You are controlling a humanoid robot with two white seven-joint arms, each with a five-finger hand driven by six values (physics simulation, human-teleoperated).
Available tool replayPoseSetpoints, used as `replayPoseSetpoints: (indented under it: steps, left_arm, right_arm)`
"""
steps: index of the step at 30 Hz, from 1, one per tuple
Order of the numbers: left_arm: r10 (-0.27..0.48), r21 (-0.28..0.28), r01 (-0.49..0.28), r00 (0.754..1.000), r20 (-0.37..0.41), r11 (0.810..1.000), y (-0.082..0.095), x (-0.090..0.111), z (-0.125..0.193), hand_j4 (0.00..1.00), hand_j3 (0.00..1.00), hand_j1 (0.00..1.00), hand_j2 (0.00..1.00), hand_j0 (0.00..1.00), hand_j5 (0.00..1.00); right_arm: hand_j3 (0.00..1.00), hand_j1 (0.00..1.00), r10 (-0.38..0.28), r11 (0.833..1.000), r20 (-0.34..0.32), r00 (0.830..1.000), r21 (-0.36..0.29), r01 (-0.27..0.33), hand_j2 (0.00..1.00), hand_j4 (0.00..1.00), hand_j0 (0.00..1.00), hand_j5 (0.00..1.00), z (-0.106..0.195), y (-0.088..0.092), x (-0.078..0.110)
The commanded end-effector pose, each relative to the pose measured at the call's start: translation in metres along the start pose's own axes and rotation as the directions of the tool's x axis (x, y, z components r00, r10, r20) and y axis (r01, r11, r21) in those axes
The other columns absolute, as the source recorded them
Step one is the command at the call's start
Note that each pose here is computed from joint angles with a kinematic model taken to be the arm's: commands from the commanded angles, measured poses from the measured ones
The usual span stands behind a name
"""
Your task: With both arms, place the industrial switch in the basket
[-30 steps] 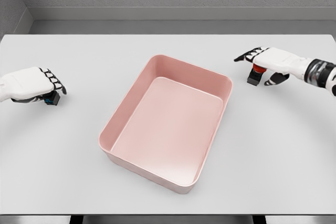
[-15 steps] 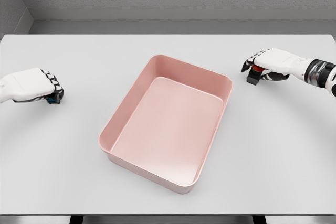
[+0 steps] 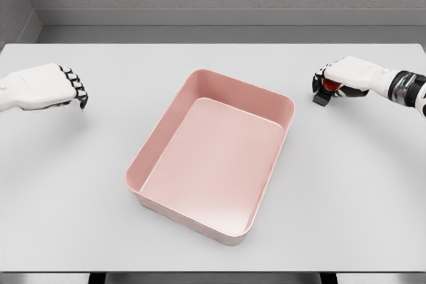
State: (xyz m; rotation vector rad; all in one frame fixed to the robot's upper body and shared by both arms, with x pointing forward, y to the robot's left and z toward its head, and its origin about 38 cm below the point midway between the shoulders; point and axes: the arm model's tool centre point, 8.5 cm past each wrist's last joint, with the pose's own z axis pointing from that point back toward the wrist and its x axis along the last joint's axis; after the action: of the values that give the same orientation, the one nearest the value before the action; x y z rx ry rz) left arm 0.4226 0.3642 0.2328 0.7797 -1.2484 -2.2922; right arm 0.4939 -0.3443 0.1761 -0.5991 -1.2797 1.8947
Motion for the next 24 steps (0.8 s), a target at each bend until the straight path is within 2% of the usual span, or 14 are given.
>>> replayPoseSetpoints:
  steps: [1,11,13,15,19,21,24]
  left_arm:
    - [0.014,0.019,-0.014,1.000,0.002,1.000,0.004,-0.001,0.001,0.46,0.46,0.46,0.46,0.46,0.46]
    - [0.060,0.121,-0.057,0.998,-0.016,0.991,0.038,-0.017,0.011,0.46,0.46,0.46,0.46,0.46,0.46]
    - [0.055,0.142,-0.055,0.998,0.002,0.988,0.045,-0.012,0.010,0.46,0.46,0.46,0.46,0.46,0.46]
    - [0.026,0.168,-0.031,0.999,0.033,0.985,0.058,-0.002,0.007,0.46,0.46,0.46,0.46,0.46,0.46]
    - [-0.065,0.231,0.029,0.987,0.148,0.972,0.088,0.040,0.000,0.46,0.46,0.46,0.46,0.46,0.46]
    - [-0.056,0.243,0.015,0.985,0.164,0.970,0.090,0.044,-0.002,0.46,0.46,0.46,0.46,0.46,0.46]
    - [-0.085,0.280,0.023,0.974,0.209,0.960,0.103,0.061,-0.005,0.46,0.46,0.46,0.46,0.46,0.46]
  right_arm:
    - [0.42,0.42,-0.004,1.000,-0.002,1.000,-0.004,0.004,0.42,0.42,0.42,0.42,0.001,-0.001,-0.001]
    - [0.38,0.38,0.008,1.000,-0.007,1.000,-0.021,-0.008,0.38,0.38,0.38,0.38,0.003,-0.012,-0.003]
    - [0.37,0.37,0.012,0.999,-0.013,1.000,-0.037,-0.013,0.37,0.37,0.37,0.37,0.005,-0.020,-0.006]
    - [0.36,0.36,0.009,0.998,-0.023,1.000,-0.056,-0.010,0.36,0.36,0.36,0.36,0.008,-0.026,-0.009]
    - [0.34,0.34,0.003,0.997,-0.039,0.999,-0.078,-0.006,0.34,0.34,0.34,0.34,0.015,-0.033,-0.015]
    - [0.34,0.34,-0.004,0.996,-0.047,0.999,-0.088,0.000,0.34,0.34,0.34,0.34,0.019,-0.036,-0.018]
    - [0.34,0.34,-0.005,0.994,-0.066,0.998,-0.107,-0.002,0.34,0.34,0.34,0.34,0.028,-0.043,-0.025]
